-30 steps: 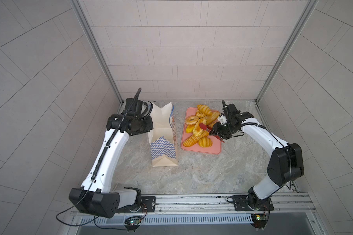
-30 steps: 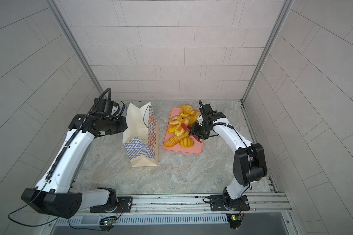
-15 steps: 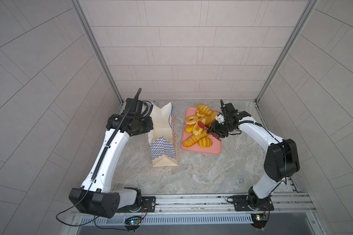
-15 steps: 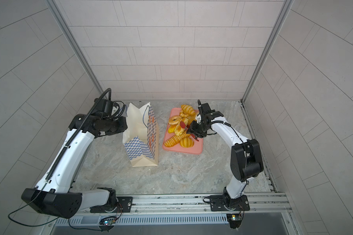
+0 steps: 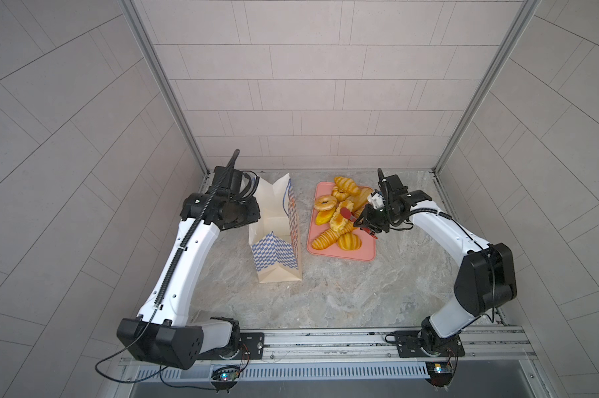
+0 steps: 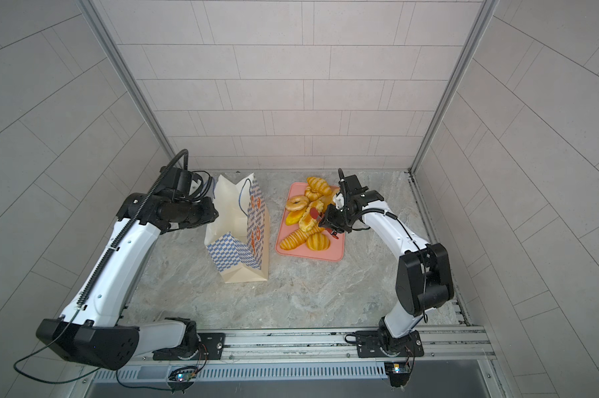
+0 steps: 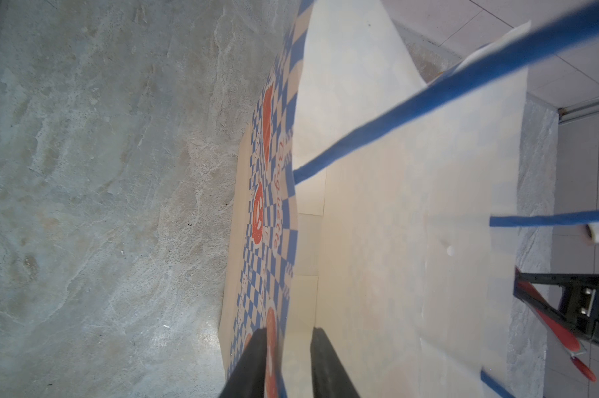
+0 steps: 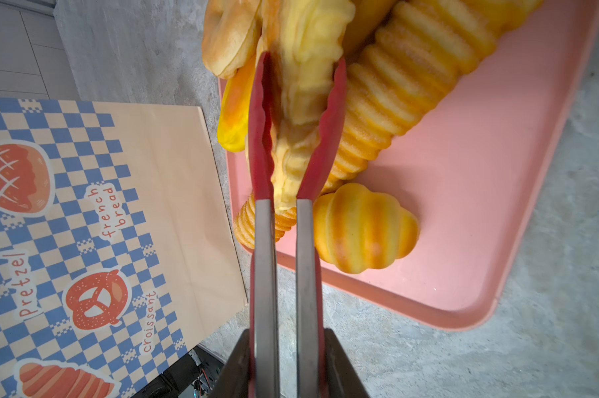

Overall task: Pack bread into a paper bag
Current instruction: Pick up the bread from the tray.

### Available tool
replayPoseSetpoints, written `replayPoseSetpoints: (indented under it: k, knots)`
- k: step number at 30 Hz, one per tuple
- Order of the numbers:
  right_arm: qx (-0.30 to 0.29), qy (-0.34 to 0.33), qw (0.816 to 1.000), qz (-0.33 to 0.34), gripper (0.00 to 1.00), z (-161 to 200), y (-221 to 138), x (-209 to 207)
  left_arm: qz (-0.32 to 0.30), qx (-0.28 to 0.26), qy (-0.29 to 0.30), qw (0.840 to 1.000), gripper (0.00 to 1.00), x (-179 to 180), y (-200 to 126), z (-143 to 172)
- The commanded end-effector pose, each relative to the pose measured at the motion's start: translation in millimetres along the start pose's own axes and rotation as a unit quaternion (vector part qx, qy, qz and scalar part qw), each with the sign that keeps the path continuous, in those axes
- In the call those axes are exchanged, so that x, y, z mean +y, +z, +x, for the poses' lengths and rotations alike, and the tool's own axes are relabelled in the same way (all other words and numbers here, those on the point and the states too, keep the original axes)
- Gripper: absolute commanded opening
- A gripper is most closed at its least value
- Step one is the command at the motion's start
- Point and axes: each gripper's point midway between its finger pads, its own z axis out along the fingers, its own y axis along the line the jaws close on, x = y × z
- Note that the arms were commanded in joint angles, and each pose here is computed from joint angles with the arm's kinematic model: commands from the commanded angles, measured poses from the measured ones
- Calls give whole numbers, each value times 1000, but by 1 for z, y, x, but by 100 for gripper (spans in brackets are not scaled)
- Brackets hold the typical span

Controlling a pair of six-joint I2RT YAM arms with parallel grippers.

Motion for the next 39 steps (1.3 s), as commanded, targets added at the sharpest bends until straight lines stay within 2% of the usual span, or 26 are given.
replayPoseSetpoints:
  k: [1,6,12,20,23,28,31,39]
  knots:
    - [-33,6,999,-1,29,2,-27,0,5,-9,-3,1000,35,-2,-6,-2]
    - [-57,5,998,-7,29,5,-50,2,5,-7,-6,1000,35,-2,-5,-3]
    - [-94,-17,995,-25,29,2,-83,21,8,-9,-10,1000,17,-3,-6,-4]
    - [-130,-49,987,-78,30,-4,-121,62,13,-14,-8,1000,1,-6,-9,-7]
    - [-140,-63,982,-107,30,-5,-131,81,19,-15,-7,1000,0,-9,-10,-9]
    - [-180,-92,965,-165,30,-8,-156,117,25,-18,-6,1000,0,-13,-11,-14]
    - [-225,-106,945,-210,32,-12,-180,139,25,-17,-5,1000,0,-14,-10,-15]
    - [-253,-145,906,-307,33,-4,-219,190,26,-12,-4,1000,0,-14,-6,-15]
